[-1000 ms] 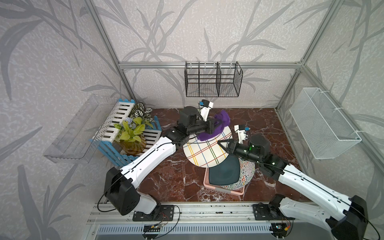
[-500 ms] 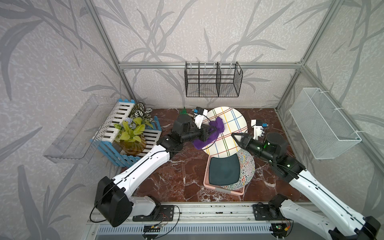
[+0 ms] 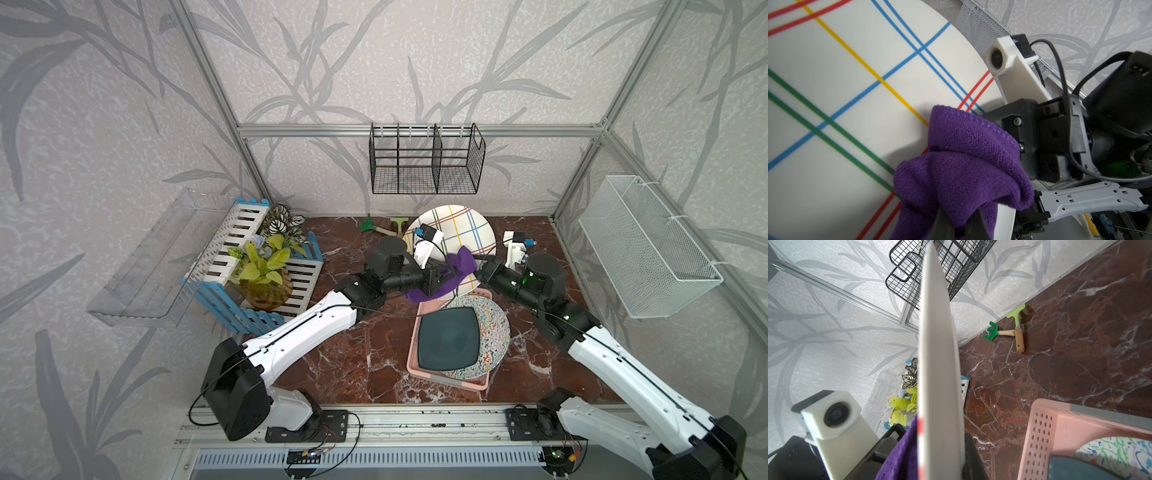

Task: Wipe the wet plate dry
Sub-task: Wipe the plate with towel.

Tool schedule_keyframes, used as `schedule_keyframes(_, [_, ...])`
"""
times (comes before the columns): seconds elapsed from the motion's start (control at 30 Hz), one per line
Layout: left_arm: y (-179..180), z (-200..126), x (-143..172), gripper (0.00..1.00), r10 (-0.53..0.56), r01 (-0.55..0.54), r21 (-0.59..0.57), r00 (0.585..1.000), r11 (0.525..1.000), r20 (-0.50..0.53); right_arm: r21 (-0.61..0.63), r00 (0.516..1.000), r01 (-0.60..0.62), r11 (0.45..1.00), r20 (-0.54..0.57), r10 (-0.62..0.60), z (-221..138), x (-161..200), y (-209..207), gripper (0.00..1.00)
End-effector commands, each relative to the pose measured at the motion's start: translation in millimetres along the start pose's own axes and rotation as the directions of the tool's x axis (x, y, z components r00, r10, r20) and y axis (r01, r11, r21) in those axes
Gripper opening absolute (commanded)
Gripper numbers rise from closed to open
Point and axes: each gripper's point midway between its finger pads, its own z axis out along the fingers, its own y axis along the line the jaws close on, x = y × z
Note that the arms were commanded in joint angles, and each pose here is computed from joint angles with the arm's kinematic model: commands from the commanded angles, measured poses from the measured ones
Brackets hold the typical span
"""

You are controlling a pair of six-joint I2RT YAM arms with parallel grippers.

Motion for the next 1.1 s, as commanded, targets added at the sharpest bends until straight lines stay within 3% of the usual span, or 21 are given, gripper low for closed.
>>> schedule_keyframes(0.0, [77.7,-14.5,66.0,0.0,-0.156,0.094,-0.294,0.968,0.951,-0.194,-0.539,0.994,0.102,0.836,0.026,-0.104,-50.4,-7.9,152.5,0.0])
schedule_keyframes(0.07, [123.0,-41.4,44.4,0.0,-0.227,0.171,-0.396,0.969,0.902,-0.098,-0.522,0.991,0.112,0.846,-0.005,-0.134,-52.9,13.1,147.1,0.0])
schedule_keyframes(0.13, [144.5,-57.9,18.0,0.0,-0.215,0.188,-0.428,0.976,0.884,-0.016,-0.513,0.982,0.128,0.849,-0.054,-0.181,-53.9,38.7,143.5,0.0])
schedule_keyframes(0.2, [137.7,-53.6,-5.3,0.0,-0.167,0.152,-0.395,0.986,0.906,-0.002,-0.51,0.968,0.133,0.85,-0.115,-0.221,-52.2,59.9,141.2,0.0])
schedule_keyframes(0.3, [88.7,-18.2,-16.2,0.0,-0.095,0.082,-0.192,0.994,0.978,-0.062,-0.518,0.96,0.12,0.847,-0.158,-0.233,-46.2,71.0,140.6,0.0])
schedule_keyframes(0.43, [20.6,20.4,10.4,0.0,0.011,-0.012,-0.009,0.987,1.0,-0.163,-0.469,0.979,0.184,0.864,0.01,-0.203,-46.8,31.8,142.9,0.0])
schedule_keyframes(0.5, [17.3,20.3,22.5,0.0,-0.021,0.025,0.02,0.985,0.999,-0.17,-0.42,0.981,0.193,0.887,0.073,-0.179,-50.9,4.8,137.7,0.0])
schedule_keyframes(0.63, [35.2,-6.4,31.0,0.0,-0.076,0.073,-0.037,0.991,0.997,-0.107,-0.391,0.98,0.124,0.912,0.193,-0.051,-66.6,-36.9,120.4,0.0])
schedule_keyframes(0.73, [14.0,-12.9,39.5,0.0,-0.077,0.086,0.074,0.99,0.994,-0.12,-0.428,0.974,0.044,0.903,0.221,0.058,-66.5,-44.8,110.2,0.0])
schedule_keyframes(0.83, [-12.0,-4.1,51.1,0.0,-0.066,0.096,0.16,0.981,0.982,-0.18,-0.468,0.981,0.02,0.883,0.179,0.072,-54.9,-42.8,116.4,0.0])
schedule_keyframes(0.97, [-4.8,-4.2,25.5,0.0,-0.076,0.089,0.109,0.99,0.99,-0.121,-0.464,0.975,0.047,0.885,0.214,0.06,-58.0,-57.5,126.9,0.0])
schedule_keyframes(1.07, [9.3,-33.7,-38.1,0.0,-0.226,0.21,0.173,0.971,0.962,0.077,-0.476,0.946,0.033,0.879,0.298,0.126,-80.7,-92.9,125.8,0.0])
